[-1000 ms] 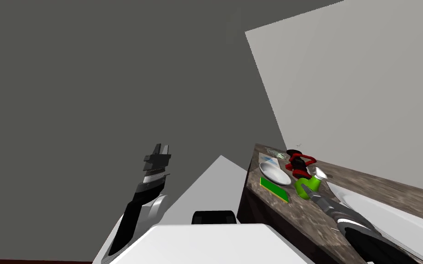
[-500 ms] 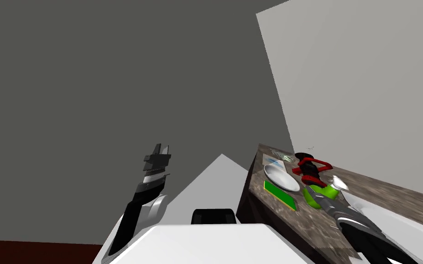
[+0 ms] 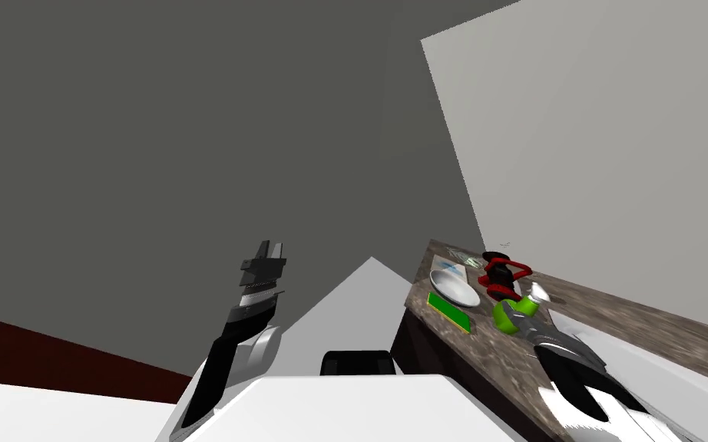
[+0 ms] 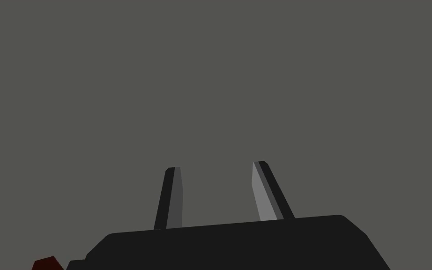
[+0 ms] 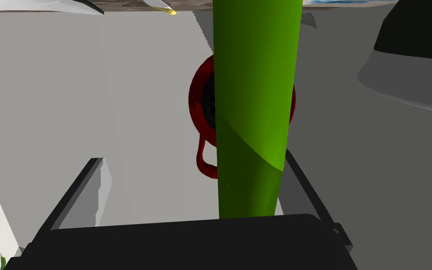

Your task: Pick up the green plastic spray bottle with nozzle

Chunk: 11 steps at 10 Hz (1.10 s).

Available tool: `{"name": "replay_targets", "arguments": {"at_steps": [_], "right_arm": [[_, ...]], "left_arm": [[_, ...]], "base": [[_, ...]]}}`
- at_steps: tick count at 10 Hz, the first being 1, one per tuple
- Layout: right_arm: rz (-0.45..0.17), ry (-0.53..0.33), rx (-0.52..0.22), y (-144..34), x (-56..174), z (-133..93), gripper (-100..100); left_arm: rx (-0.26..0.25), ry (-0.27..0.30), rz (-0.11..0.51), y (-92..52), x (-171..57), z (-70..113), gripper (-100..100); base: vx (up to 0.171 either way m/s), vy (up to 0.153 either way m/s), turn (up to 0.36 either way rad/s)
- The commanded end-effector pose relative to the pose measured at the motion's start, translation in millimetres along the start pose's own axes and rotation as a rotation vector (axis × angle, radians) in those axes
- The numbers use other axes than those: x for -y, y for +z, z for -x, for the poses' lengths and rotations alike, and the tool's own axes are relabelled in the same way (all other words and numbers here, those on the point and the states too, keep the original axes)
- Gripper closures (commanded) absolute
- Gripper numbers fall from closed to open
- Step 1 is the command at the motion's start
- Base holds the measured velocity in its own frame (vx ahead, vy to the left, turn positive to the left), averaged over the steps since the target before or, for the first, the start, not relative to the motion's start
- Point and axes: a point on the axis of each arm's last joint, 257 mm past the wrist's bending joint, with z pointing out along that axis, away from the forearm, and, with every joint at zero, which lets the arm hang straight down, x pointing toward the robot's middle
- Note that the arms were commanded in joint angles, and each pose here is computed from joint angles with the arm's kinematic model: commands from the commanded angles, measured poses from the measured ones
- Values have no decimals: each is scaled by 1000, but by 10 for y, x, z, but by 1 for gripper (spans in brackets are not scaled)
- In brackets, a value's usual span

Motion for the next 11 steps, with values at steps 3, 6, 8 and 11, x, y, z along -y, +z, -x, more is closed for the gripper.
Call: {"name": "replay_targets", "arguments": {"at_steps": [3,6,8,11], "right_arm": [[-56,6,11,155,-104,-19,-100],[-120,16,-18,217,-97,-196,-100],[-99,28,20,308,-317,-8,-100],[-157,35,-15,356,-355,-191,-100]], "left_arm": [[0,0,0,1,0,-1,0],[0,0,0,1,1,-1,0],[0,0,0,0,0,0,0],[0,0,0,1,1,-1,0]], "base": [[-123,-73,133],[-124,-80,141],[-54,-7,-43],[-107,-54,140]]}}
